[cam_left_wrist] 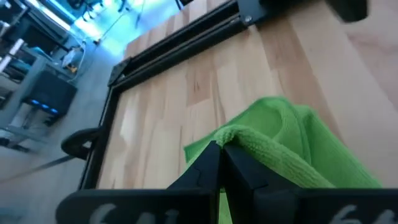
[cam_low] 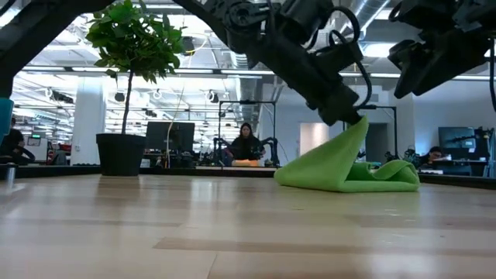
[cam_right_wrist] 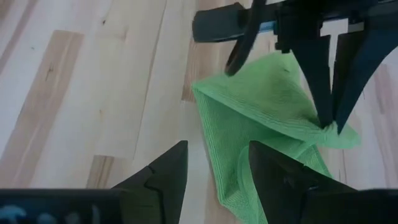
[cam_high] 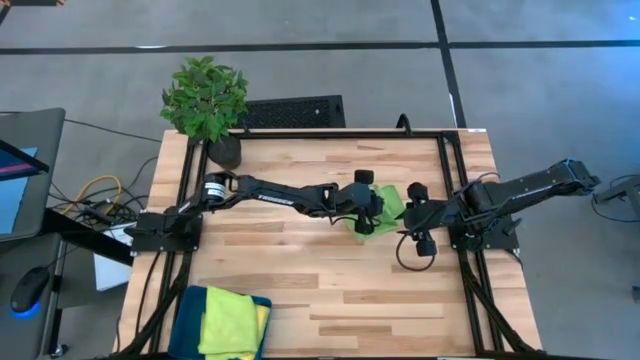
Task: Fold microfiber towels
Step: Fold the green microfiber towel, then put the green microfiber towel into the bin
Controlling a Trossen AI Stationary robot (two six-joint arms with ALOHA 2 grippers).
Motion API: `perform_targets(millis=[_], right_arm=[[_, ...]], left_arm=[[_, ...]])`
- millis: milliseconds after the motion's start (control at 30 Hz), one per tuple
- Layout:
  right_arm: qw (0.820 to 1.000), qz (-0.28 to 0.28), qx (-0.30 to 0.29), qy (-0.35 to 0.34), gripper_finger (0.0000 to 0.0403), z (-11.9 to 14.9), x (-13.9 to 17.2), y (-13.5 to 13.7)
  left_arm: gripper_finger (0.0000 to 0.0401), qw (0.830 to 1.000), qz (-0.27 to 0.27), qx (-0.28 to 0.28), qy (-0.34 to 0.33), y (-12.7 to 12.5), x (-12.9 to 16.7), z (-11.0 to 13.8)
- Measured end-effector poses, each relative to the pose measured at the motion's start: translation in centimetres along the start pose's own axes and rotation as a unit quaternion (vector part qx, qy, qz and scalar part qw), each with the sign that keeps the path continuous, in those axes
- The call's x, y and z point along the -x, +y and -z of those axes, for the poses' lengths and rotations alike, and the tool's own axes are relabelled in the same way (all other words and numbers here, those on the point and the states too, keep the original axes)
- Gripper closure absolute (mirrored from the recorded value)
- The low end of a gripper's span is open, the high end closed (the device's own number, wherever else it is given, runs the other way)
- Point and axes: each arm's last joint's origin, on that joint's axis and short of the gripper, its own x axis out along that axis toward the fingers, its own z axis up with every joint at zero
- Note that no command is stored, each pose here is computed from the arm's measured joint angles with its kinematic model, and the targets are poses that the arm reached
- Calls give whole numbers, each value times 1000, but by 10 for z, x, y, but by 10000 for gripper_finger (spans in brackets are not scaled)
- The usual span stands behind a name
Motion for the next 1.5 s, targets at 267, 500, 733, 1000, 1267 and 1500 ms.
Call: perform_targets(millis=[267,500,733,1000,1267,1500], right_arm=[[1000,0,0,0,209,0,0,0],[1000,0,0,0,209,0,0,0],[1000,0,0,0,209,0,0,0],[1000,0,0,0,209,0,0,0],[1000,0,0,0,209,0,0,0],[1000,-1,0,0,209,0,0,0]], left_arm=[[401,999,3,22,-46,5,0,-7],[385,997,27,21,-69,4,1,-9],[308,997,26,26,-72,7,0,-8],[224,994,20,88,-65,17,-3,-3],[205,998,26,60,-7,16,13,-6],[205,985,130,22,107,-24,37,-1]])
